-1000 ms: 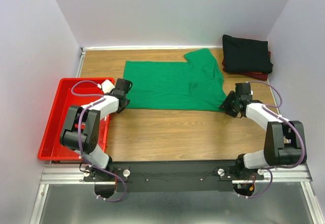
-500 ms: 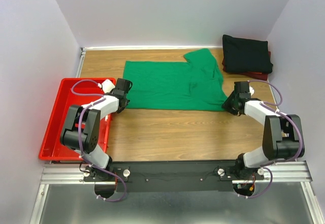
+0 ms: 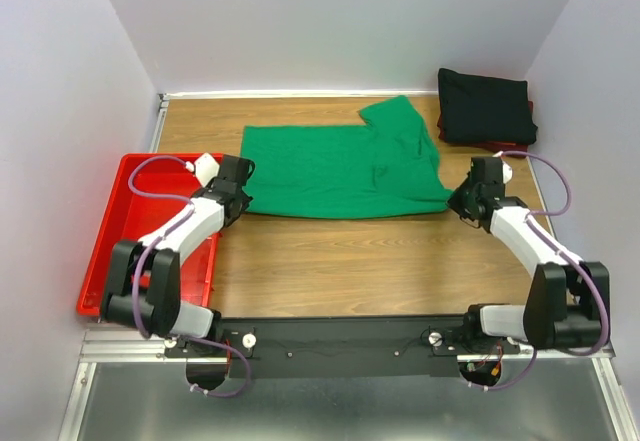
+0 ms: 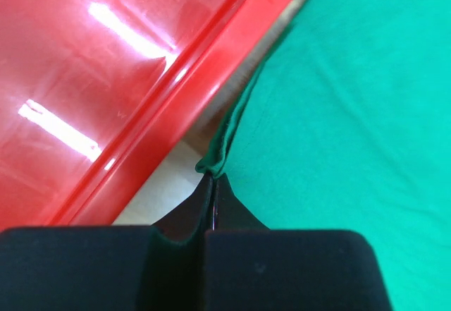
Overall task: Fold and stack the t-shirts
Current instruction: Fold the tshirt
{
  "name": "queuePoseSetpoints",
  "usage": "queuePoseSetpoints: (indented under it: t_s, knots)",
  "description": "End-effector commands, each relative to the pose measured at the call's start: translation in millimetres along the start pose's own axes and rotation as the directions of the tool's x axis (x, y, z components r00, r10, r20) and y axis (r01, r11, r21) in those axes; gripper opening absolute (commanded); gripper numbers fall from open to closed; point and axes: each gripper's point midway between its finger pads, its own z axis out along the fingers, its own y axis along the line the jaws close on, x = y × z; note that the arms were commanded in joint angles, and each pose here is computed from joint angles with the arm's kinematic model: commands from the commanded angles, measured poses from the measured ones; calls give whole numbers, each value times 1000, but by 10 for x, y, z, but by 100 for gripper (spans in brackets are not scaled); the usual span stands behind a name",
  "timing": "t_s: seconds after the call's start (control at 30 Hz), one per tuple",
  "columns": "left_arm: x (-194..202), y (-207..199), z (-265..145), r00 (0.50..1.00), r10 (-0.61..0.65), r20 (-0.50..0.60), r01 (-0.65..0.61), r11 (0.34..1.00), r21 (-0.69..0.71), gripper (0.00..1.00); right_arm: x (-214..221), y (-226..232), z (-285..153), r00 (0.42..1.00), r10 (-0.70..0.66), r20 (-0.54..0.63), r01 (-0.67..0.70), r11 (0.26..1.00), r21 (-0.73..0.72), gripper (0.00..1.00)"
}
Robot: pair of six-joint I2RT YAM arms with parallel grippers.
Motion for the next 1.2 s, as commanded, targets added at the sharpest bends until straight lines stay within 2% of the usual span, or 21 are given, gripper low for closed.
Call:
queuePoseSetpoints:
  t_s: [0.0, 0.13, 0.3, 0.5, 0.6, 0.67, 0.77, 0.8, 0.87, 0.93, 1.0, 1.17]
  knots:
    - [23, 133, -212, 1000, 10, -2, -10, 1000, 8, 0, 4, -111, -216, 1000, 0, -2, 0, 999, 33, 1]
    - [-21, 163, -453, 1000, -19, 12, 18, 997, 73, 0, -16, -96, -458, 999, 43, -1, -43, 999, 19, 1]
    - [24, 225, -654, 999, -39, 3, 38, 990, 137, 0, 25, -192, -741, 996, 80, -29, -78, 995, 69, 1]
    - [134, 276, -787, 999, -39, -32, 44, 982, 185, 0, 193, -420, -966, 993, 106, -52, -98, 985, 145, 2]
    - [164, 329, -854, 998, -38, -41, 46, 981, 191, 0, 238, -448, -1097, 991, 129, -47, -122, 984, 132, 4]
    - [193, 294, -940, 998, -42, -50, 52, 974, 222, 0, 242, -447, -1172, 989, 140, -39, -134, 984, 120, 11]
    - [260, 279, -1009, 996, -38, -83, 58, 965, 256, 1, 245, -480, -1247, 989, 139, -38, -133, 982, 131, 30]
    - [284, 272, -1035, 995, -31, -98, 56, 963, 265, 9, 251, -497, -1263, 990, 139, -39, -132, 981, 139, 47]
    - [315, 267, -1058, 993, -11, -115, 42, 961, 273, 29, 240, -482, -1281, 990, 135, -39, -129, 983, 133, 64]
    - [311, 264, -1096, 992, 3, -124, 32, 961, 274, 36, 232, -454, -1279, 990, 128, -50, -121, 984, 127, 81]
    - [232, 215, -1151, 995, 8, -103, 22, 956, 293, 41, 156, -358, -1256, 994, 98, -56, -92, 991, 98, 83]
    - [-16, 125, -1206, 1000, 5, -25, 3, 956, 294, 42, 42, -8, -1080, 996, 31, -81, -35, 998, -44, 86]
